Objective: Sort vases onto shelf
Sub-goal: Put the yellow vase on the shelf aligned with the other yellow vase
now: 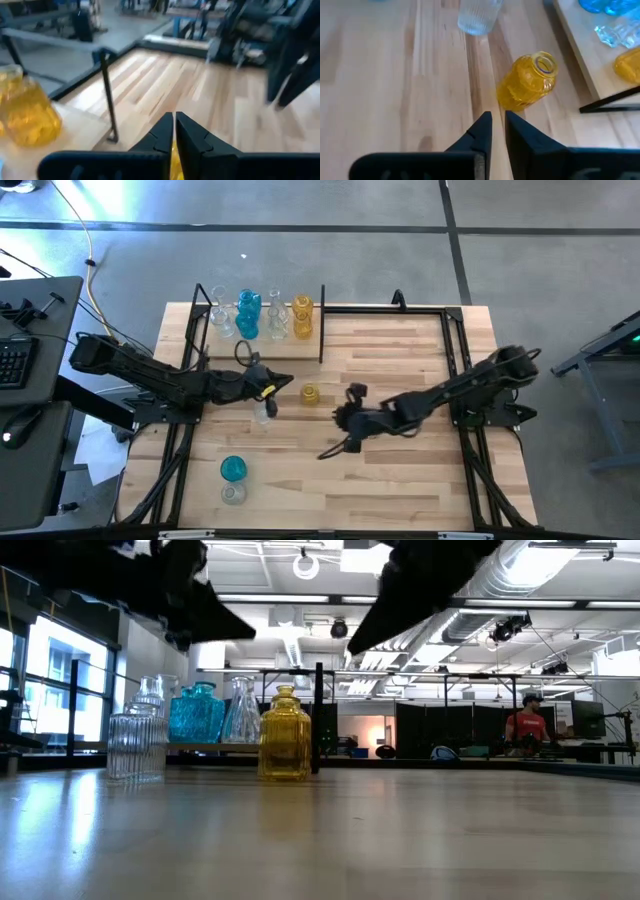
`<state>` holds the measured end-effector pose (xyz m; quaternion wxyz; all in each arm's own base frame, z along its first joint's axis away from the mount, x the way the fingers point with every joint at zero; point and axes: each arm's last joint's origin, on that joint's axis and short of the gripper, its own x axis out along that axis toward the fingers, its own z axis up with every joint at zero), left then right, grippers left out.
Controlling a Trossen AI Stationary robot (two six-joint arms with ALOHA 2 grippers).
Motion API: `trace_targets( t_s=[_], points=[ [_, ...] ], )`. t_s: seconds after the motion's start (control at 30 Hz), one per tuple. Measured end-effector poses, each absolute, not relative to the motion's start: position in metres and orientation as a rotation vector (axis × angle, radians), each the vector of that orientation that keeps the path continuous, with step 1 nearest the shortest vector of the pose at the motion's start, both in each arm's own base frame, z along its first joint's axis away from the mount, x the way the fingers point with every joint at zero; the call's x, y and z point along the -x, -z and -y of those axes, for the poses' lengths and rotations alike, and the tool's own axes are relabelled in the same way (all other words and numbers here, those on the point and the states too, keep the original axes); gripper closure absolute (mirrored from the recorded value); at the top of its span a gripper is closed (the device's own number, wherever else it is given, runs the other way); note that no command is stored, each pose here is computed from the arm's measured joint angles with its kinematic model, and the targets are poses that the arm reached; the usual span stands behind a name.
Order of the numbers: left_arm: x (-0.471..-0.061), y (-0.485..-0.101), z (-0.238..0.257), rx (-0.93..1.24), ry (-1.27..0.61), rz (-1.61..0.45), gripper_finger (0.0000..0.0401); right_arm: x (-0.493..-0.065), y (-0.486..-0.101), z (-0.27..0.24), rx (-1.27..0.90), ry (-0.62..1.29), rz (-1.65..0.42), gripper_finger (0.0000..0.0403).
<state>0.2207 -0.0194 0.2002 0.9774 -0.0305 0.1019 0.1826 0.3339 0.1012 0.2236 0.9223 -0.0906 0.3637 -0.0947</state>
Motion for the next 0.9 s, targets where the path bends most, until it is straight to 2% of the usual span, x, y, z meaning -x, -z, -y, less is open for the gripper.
trace_targets(
  t_s=[0.13,0.27,0.6,0.7,0.9],
  points=[
    [-0.234,-0.19,0.022,0.06,-0.38,-0.284,0.0358,-0.312,-0.222,-0.103,0.128,0.199,-0.655,0.0385],
    [-0.249,-0.172,0.023,0.066,-0.427,-0.368,0.0308,-0.301,-0.225,-0.108,0.118,0.189,-0.593,0.04],
    [-0.28,-0.153,0.027,0.128,-0.485,-0.416,0.0181,-0.295,-0.224,-0.121,0.158,0.176,-0.583,0.0401],
    [-0.282,-0.154,0.027,0.129,-0.478,-0.417,0.0165,-0.294,-0.224,-0.122,0.164,0.179,-0.583,0.0401],
    [-0.28,-0.165,0.029,0.143,-0.46,-0.382,0.0164,-0.294,-0.224,-0.123,0.166,0.176,-0.584,0.0401]
  ],
)
